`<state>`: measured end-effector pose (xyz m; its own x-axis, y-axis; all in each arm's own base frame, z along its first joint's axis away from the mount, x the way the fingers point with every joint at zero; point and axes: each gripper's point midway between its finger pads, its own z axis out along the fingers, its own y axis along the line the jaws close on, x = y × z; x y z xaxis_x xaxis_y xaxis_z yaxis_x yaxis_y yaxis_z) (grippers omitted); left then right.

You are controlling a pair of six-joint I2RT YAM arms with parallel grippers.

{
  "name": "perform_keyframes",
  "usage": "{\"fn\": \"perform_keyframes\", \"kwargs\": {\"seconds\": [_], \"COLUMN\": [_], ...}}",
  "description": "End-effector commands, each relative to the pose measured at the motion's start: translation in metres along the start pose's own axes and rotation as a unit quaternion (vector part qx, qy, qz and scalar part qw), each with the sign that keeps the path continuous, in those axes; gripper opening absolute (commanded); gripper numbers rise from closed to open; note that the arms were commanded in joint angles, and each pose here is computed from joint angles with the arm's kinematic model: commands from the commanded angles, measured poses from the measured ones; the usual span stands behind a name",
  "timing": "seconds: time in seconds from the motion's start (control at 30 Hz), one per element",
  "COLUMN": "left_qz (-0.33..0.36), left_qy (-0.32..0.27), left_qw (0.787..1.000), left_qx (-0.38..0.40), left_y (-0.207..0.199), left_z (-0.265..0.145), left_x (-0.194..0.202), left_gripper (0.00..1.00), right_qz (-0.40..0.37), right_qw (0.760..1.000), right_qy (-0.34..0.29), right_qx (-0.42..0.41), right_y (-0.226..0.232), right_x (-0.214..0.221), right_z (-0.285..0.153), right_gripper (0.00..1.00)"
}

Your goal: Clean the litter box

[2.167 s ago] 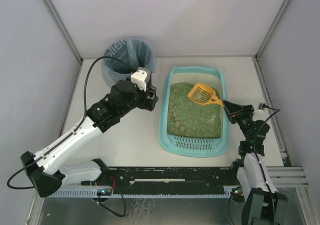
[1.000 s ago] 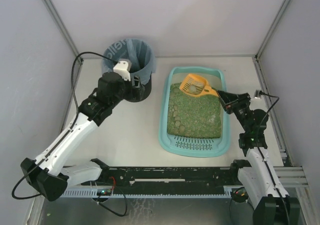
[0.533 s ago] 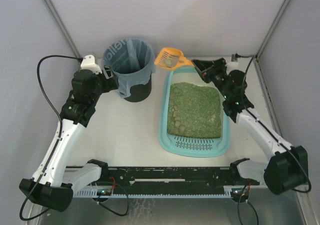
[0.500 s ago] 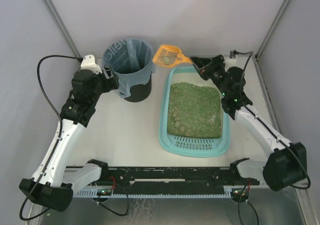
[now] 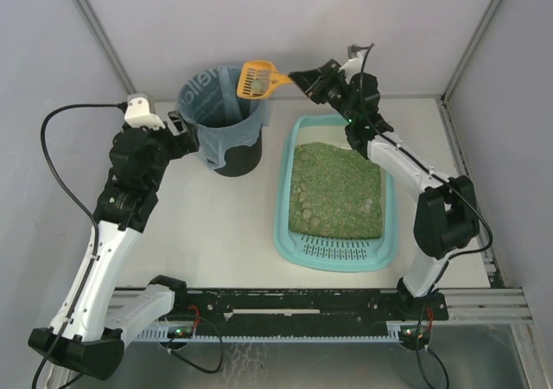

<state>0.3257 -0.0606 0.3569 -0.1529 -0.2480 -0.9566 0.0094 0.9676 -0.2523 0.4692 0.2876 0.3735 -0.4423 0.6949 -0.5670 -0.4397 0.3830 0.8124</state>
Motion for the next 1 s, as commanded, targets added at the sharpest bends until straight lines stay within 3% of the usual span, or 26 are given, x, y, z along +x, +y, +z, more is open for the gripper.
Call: {"fn": "perform_keyframes", "kwargs": {"seconds": [0.0,0.13,0.47,0.6,0.77,0.97], "left_qz": [-0.028,-0.051,-0.067,-0.058,-0.042,-0.037], "left_qy": [-0.056,-0.100,-0.156,-0.180,-0.164,-0.119], "left_qw": [0.998,0.994,0.985,0.982,0.986,0.992], "left_qx": [-0.009,-0.010,-0.016,0.005,0.000,0.012], "left_y": [0.003,0.002,0.003,-0.003,0.002,-0.004], "left_z": [-0.007,-0.020,-0.023,-0.027,-0.022,-0.010], "left_x": [-0.025,-0.054,-0.082,-0.089,-0.072,-0.051], "left_gripper": [0.84,0.99,1.00,1.00,1.00,0.97], "right_qz": [-0.126,-0.213,-0.451,-0.511,-0.525,-0.481], "right_qw": [0.989,0.973,0.890,0.857,0.848,0.870], "right_qy": [-0.002,0.014,0.008,-0.010,-0.027,-0.057], "right_qx": [-0.079,-0.091,-0.067,-0.067,-0.075,-0.093], "right_y": [0.053,0.061,0.091,0.109,0.132,0.163], "right_x": [-0.015,-0.005,0.020,0.018,0.012,-0.006], "right_z": [0.010,0.016,0.026,0.031,0.021,-0.010], "right_gripper": [0.00,0.00,0.00,0.00,0.00,0.00]}}
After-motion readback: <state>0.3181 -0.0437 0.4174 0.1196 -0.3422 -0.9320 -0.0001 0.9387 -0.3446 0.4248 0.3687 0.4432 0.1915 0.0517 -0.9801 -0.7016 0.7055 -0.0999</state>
